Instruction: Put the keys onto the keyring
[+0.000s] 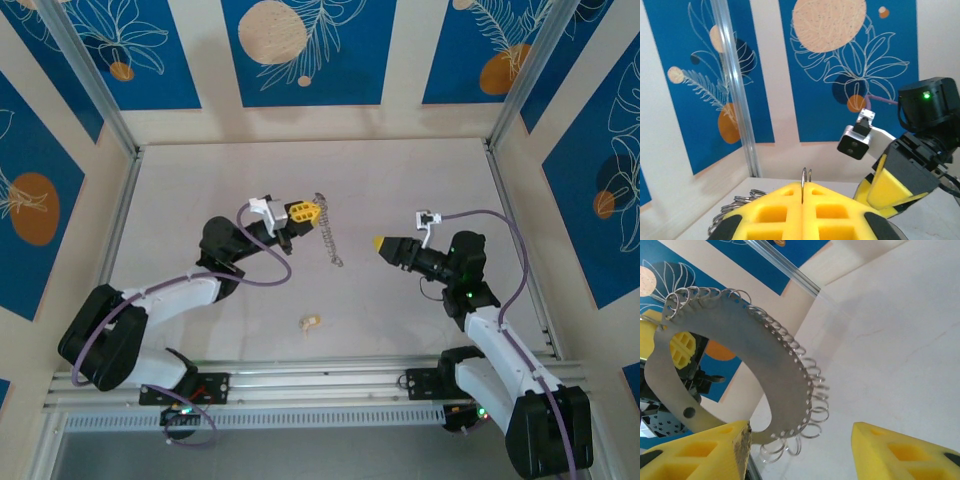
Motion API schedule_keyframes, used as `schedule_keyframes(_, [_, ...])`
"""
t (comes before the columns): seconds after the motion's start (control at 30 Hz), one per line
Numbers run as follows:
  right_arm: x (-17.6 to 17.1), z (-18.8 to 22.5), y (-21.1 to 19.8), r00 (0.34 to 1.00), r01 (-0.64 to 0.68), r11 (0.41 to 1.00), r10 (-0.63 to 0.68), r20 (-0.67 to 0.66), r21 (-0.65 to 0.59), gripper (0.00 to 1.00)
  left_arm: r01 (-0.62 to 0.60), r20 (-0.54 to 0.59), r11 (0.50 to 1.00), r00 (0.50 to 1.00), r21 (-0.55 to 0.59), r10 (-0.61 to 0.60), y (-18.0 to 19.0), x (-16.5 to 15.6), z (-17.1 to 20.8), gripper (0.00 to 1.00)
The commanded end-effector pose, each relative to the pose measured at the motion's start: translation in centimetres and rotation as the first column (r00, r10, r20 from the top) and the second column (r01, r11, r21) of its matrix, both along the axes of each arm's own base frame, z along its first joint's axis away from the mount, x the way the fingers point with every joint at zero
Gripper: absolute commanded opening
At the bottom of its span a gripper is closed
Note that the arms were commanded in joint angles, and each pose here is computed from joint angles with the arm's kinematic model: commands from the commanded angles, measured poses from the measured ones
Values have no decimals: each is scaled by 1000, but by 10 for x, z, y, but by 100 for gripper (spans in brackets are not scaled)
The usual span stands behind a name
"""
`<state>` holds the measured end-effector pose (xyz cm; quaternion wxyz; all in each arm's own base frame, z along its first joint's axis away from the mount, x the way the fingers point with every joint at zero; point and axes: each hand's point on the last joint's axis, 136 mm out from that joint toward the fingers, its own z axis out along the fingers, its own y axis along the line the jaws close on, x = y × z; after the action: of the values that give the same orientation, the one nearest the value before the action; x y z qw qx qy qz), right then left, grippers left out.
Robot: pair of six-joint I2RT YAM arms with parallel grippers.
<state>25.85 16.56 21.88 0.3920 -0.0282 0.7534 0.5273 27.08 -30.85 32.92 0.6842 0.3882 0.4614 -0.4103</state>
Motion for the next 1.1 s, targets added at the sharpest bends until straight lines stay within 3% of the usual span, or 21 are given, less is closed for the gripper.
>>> schedule_keyframes(0.0, [-13,-24,6,995,-33,999,30,-93,-32,56,-69,-16,997,998,-36,68,4,11,8,0])
schedule_keyframes(0.2, [-36,-59,24,977,-86,991,63,-205,-106,56,-143,-126,990,982,-7,141,7,29,-16,0])
schedule_keyframes(0.43, [-61,-104,40,944,-91,973,16,-330,-213,56,-232,-262,973,939,-10,221,28,45,-37,0])
schedule_keyframes(0.8, [-73,-137,67,896,-62,921,-119,-428,-386,54,-307,-291,952,910,10,296,49,59,-45,0])
schedule_keyframes(1.07, [-75,-154,110,874,-110,811,-196,-444,-574,40,-385,-294,923,882,-2,367,77,70,-44,0])
